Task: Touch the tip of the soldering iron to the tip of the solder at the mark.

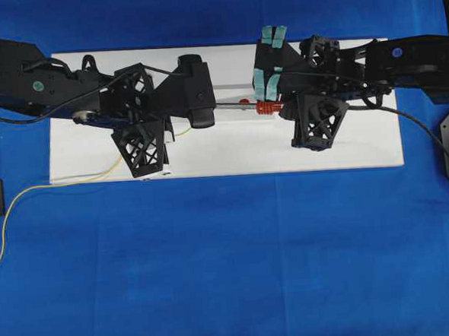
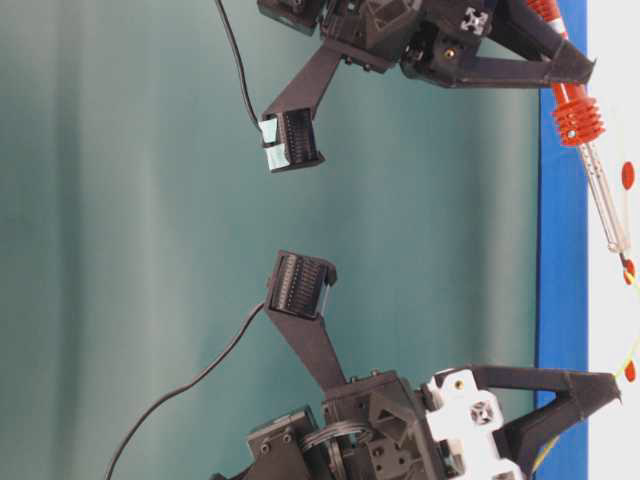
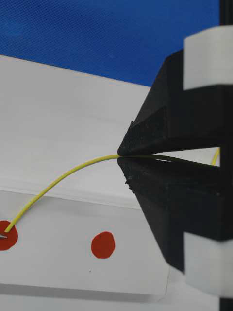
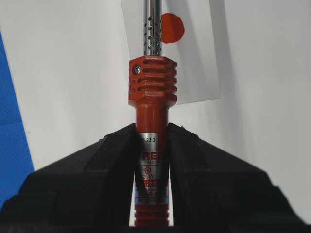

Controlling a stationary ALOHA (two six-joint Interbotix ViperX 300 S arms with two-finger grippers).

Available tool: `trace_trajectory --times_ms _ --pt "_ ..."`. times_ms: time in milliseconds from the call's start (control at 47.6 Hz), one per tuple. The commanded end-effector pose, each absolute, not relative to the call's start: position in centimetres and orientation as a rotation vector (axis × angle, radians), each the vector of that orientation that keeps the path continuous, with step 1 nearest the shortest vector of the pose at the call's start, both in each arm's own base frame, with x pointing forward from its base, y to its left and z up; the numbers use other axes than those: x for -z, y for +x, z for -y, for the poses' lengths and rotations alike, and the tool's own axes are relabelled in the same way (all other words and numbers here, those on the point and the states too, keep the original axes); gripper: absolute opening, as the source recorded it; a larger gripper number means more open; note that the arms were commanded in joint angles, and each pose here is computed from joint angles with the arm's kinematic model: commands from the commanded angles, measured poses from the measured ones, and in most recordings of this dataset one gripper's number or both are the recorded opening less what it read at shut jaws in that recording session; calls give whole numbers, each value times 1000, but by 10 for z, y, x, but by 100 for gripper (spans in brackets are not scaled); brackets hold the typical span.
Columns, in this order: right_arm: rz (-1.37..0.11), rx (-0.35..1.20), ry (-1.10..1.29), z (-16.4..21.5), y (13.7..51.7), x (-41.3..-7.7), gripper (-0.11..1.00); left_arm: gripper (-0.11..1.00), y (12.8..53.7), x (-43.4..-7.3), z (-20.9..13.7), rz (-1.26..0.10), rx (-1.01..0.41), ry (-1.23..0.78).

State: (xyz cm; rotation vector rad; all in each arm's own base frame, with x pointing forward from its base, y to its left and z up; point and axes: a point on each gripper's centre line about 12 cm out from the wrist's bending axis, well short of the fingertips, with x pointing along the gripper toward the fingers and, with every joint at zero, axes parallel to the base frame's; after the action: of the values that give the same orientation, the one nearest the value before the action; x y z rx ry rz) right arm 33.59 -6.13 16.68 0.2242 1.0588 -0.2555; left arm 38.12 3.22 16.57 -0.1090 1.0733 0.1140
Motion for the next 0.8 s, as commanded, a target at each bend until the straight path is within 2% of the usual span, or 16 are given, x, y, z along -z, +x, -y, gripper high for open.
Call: trace_trajectory --times_ms 0,778 --pt "-1021 251 218 62 342 -178 6 2 387 -178 -33 -1033 -113 -109" --pt "-1019 252 218 62 342 -178 6 2 387 -178 -33 -1039 -113 -111"
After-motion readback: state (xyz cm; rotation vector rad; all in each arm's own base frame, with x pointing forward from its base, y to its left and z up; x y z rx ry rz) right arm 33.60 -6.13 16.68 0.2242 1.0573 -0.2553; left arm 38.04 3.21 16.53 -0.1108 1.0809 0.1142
